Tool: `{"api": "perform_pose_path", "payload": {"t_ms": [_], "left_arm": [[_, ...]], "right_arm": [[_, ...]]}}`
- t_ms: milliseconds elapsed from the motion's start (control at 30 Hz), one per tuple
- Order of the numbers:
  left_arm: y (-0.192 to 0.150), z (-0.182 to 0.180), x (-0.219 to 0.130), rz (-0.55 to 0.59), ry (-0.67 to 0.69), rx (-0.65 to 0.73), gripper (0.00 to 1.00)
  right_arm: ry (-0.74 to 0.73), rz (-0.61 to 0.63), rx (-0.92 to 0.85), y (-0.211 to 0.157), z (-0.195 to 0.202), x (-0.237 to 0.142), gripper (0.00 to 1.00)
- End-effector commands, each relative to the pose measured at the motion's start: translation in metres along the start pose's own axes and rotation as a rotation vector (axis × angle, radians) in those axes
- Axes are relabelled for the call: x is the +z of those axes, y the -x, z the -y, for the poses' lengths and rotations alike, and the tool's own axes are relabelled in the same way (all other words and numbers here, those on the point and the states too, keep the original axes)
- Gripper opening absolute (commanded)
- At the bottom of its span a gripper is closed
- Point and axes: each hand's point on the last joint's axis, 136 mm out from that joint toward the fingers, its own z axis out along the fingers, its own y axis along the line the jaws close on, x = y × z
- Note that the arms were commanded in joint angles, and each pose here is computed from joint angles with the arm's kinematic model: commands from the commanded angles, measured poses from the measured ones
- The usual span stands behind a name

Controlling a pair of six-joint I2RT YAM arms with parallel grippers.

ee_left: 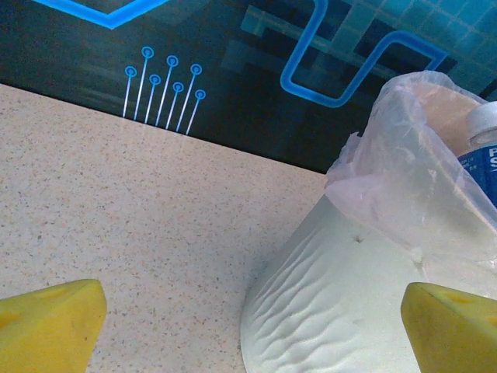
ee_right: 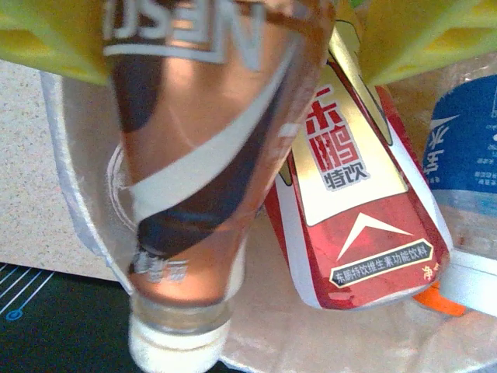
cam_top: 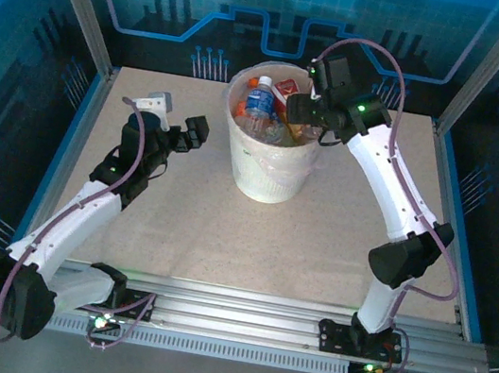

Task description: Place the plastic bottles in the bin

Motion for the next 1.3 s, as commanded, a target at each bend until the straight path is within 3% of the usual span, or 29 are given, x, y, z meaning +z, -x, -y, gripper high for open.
{"api": "perform_pose_path", "payload": {"t_ms": [0,333,433,633,867,1033,1267], "left_arm": [[-0.001,-0.002,0.0,-0.003,-0.003,0.011,0.99],[-0.003,-0.004,0.0,-0.008,0.003,0.011,0.99],[-0.002,-0.003,0.0,-0.006,0.0,0.013,0.99],[-0.004,-0.003,0.003,-0.016,-0.002,0.011,0.99],[-0.008,-0.001,0.008,-0.031,-0.01,0.008,0.99],[-0.01,0.001,0.011,-0.042,-0.021,0.005,0.99],[-0.01,0.004,0.013,-0.048,-0.035,0.001,0.99]], "right_arm": [[-0.015,0.014,-0.04,0.008,0.001,-0.003,0.83],[-0.025,0.063,-0.05,0.027,0.007,-0.026,0.87],[-0.042,0.055,-0.044,0.023,0.011,-0.026,0.8],[-0.031,0.022,-0.026,0.006,0.011,-0.024,0.53],[0.035,-0.014,0.036,-0.021,0.003,-0.017,0.44],[0.101,-0.049,0.078,-0.037,-0.009,-0.006,0.43],[0.282,0.025,0.079,-0.017,-0.037,-0.021,0.55]]}}
